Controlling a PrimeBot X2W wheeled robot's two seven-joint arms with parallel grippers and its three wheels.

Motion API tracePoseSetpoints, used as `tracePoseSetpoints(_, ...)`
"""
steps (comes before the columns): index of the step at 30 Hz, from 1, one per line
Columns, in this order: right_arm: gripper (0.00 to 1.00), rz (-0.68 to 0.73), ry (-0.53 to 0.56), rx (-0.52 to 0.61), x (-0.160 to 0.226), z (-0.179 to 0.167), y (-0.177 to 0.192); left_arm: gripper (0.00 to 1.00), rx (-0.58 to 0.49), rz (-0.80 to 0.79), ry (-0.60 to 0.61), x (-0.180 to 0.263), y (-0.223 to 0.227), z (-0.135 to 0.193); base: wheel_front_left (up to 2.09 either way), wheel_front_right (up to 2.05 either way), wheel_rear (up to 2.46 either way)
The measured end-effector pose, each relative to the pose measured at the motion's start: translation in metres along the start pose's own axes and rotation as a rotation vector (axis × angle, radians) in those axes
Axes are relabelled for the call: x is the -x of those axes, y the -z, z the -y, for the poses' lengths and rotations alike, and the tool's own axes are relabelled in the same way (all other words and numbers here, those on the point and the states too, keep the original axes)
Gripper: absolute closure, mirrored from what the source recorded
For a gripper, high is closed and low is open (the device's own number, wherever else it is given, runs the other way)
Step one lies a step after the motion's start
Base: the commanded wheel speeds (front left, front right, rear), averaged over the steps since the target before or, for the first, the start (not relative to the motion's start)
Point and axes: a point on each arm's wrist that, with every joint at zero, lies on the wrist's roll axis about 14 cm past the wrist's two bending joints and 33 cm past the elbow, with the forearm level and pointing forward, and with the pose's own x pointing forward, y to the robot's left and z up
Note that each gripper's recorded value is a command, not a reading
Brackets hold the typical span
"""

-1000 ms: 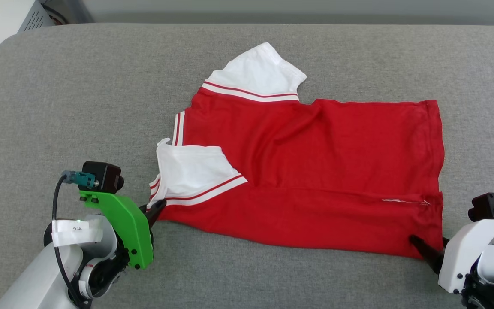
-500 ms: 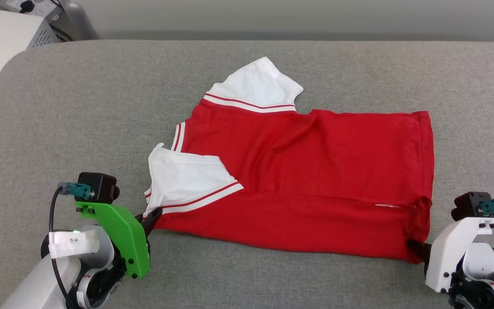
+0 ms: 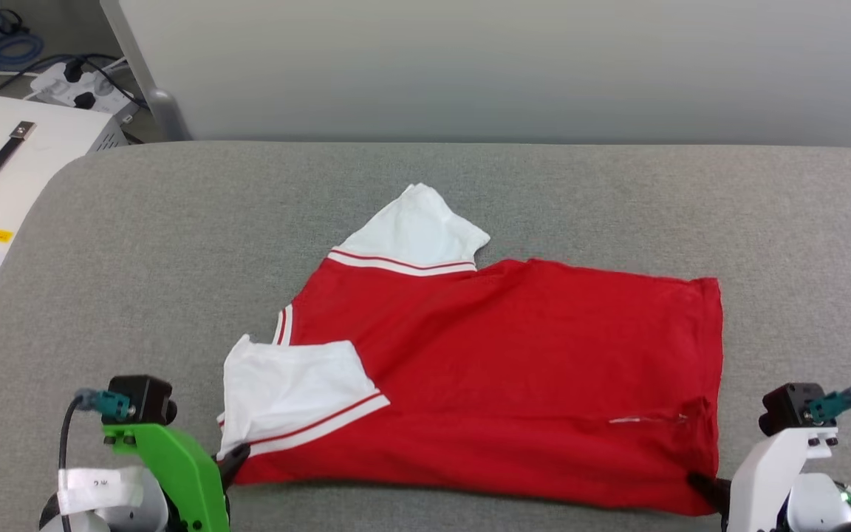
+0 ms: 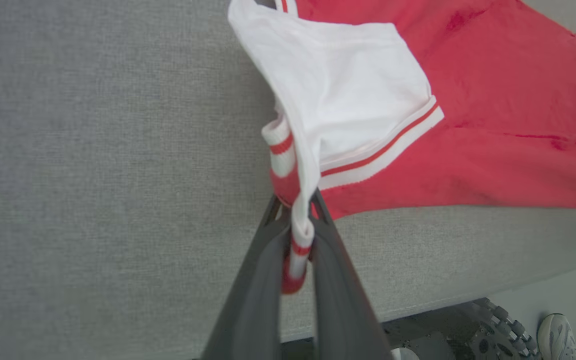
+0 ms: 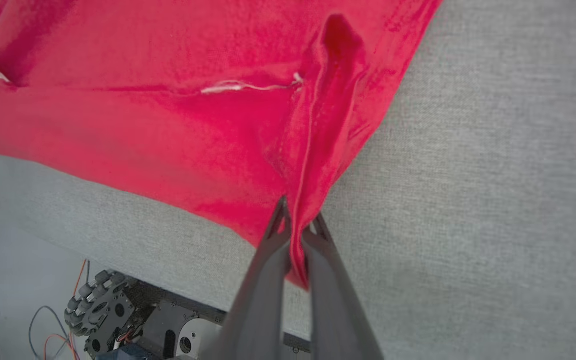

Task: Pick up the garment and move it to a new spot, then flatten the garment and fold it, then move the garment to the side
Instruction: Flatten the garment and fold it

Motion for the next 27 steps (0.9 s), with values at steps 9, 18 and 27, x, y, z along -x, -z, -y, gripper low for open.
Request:
tracePoseSetpoints(9, 1.0, -0.061, 0.006, -0.064, 0.007, 0.0, 0.039, 1.0, 0.138, -0.095, -0.054, 0.017, 0.054, -0.015, 0.0, 0.0, 0.0)
tracePoseSetpoints(18, 0.0, -0.072, -0.004, -0.141, -0.005, 0.001, 0.055, 0.0, 0.205, -0.127, -0.054, 0.004, 0.075, -0.014, 0.0, 0.0, 0.0)
tracePoseSetpoints(27, 0.0, 0.289, 0.043, -0.043, 0.002, 0.008, -0.009, 0.0, 0.086, 0.021, -0.056, -0.008, 0.033, -0.016, 0.0, 0.0, 0.0)
